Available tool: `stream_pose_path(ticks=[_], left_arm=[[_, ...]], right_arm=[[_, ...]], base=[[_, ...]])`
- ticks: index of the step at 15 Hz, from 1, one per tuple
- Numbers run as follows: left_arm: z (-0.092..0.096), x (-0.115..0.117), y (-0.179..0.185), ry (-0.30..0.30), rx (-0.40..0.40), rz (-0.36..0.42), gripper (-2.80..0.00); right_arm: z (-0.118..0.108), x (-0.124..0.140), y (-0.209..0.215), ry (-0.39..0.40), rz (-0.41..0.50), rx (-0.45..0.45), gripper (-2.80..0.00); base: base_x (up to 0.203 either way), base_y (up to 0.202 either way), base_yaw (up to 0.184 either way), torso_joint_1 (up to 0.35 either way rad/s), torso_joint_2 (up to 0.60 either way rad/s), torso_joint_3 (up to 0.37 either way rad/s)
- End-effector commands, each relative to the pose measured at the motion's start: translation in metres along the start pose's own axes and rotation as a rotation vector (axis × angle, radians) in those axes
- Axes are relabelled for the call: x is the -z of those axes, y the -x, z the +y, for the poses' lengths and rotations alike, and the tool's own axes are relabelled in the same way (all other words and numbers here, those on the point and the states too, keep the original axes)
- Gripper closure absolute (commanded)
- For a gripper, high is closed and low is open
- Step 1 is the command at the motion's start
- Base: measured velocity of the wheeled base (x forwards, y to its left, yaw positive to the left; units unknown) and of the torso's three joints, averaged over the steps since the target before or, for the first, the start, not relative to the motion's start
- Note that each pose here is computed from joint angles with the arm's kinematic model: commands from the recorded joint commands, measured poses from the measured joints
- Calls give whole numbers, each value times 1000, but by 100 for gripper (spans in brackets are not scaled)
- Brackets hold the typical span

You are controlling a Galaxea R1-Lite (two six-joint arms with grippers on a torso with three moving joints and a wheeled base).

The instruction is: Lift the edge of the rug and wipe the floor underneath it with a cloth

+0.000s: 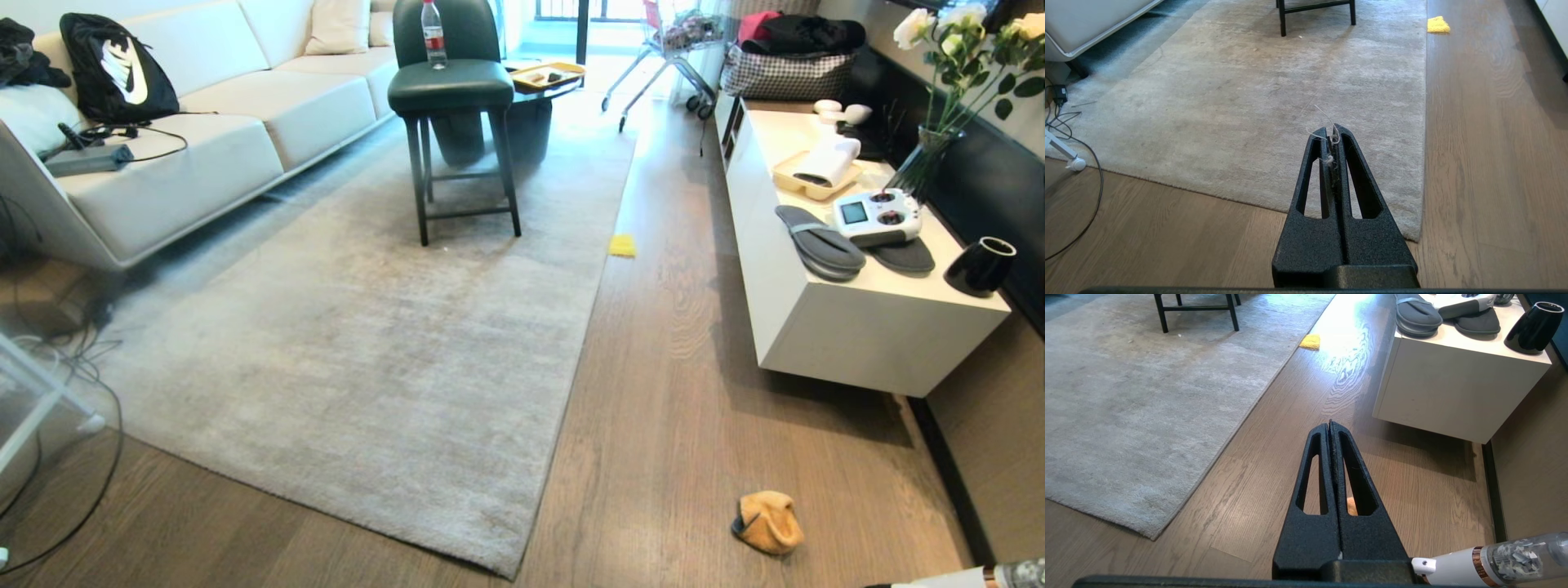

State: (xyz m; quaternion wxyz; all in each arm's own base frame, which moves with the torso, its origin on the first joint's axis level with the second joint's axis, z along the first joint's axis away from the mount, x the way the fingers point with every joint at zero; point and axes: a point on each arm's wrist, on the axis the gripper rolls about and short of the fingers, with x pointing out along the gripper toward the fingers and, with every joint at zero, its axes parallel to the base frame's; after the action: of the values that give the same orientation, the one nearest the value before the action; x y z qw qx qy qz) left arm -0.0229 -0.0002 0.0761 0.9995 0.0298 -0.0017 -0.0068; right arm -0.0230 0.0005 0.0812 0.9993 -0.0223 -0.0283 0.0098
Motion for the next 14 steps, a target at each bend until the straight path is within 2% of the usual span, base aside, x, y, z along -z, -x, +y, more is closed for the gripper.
stream_pose_path(ticks=[1, 12, 14], left_arm=[[0, 0, 0, 0, 0, 0, 0], [0, 0, 0, 3, 0, 0, 0], [0, 0, 0, 3, 1, 0, 0]], right_arm=[[0, 0, 0, -1, 1, -1, 0], [0, 0, 0, -1, -1, -1, 0], [0, 0, 0, 6, -1, -1, 0]], base=[[0, 0, 0, 0, 0, 0], [0, 0, 0, 0, -1, -3], [0, 0, 0, -45, -233, -294]])
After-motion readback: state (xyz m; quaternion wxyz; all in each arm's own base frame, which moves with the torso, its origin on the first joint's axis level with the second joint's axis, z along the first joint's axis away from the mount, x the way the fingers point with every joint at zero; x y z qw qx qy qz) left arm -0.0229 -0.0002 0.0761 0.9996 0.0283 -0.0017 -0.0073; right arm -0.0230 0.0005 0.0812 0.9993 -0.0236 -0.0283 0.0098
